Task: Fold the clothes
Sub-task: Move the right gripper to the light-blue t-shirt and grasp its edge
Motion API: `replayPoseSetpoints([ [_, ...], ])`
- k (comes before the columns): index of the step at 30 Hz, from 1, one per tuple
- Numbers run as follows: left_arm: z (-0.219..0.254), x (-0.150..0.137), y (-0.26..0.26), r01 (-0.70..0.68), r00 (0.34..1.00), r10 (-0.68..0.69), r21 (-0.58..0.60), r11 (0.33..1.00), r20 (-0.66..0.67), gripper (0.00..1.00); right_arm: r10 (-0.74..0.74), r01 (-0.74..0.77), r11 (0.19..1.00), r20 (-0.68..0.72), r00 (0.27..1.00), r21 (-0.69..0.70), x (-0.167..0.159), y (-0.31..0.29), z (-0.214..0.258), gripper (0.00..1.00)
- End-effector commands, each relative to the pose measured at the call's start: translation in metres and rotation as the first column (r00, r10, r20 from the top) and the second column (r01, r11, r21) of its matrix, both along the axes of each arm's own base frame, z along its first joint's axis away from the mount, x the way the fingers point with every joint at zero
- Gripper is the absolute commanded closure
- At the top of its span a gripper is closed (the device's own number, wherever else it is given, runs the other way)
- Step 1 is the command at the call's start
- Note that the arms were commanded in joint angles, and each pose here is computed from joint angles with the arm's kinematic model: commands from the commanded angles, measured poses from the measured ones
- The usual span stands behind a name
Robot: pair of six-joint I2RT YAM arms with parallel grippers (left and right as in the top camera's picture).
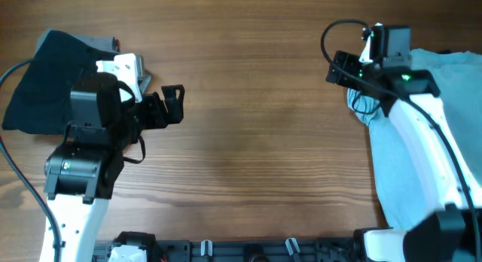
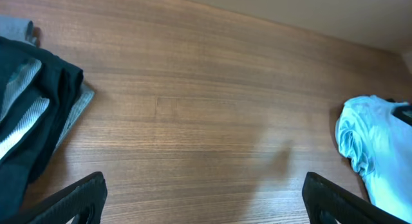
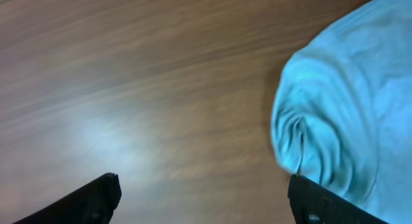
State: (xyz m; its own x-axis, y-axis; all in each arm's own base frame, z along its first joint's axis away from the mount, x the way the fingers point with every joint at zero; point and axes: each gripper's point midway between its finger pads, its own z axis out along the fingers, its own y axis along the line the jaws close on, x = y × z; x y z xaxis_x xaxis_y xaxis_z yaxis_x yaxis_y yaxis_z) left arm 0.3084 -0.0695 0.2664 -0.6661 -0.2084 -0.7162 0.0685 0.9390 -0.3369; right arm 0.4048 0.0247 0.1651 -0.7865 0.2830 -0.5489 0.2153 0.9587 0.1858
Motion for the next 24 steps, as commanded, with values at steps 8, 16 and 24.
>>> replayPoseSetpoints([
  [8,-0.016,0.01,-0.005,0.024,0.998,-0.023,0.008,1.0,-0.058,0.02,-0.218,0.194,0.96,-0.105,0.97,-0.201,0.033,-0.045,-0.102,0.15],
  [16,-0.029,0.016,-0.006,0.024,0.995,-0.023,0.012,1.0,-0.101,0.02,-0.374,0.346,0.915,-0.115,0.92,-0.207,0.036,-0.096,-0.132,0.18],
  [24,-0.044,0.021,-0.007,0.025,0.989,-0.022,0.017,1.0,-0.147,0.02,-0.392,0.375,0.918,-0.14,0.909,-0.13,0.038,-0.103,-0.146,0.56],
])
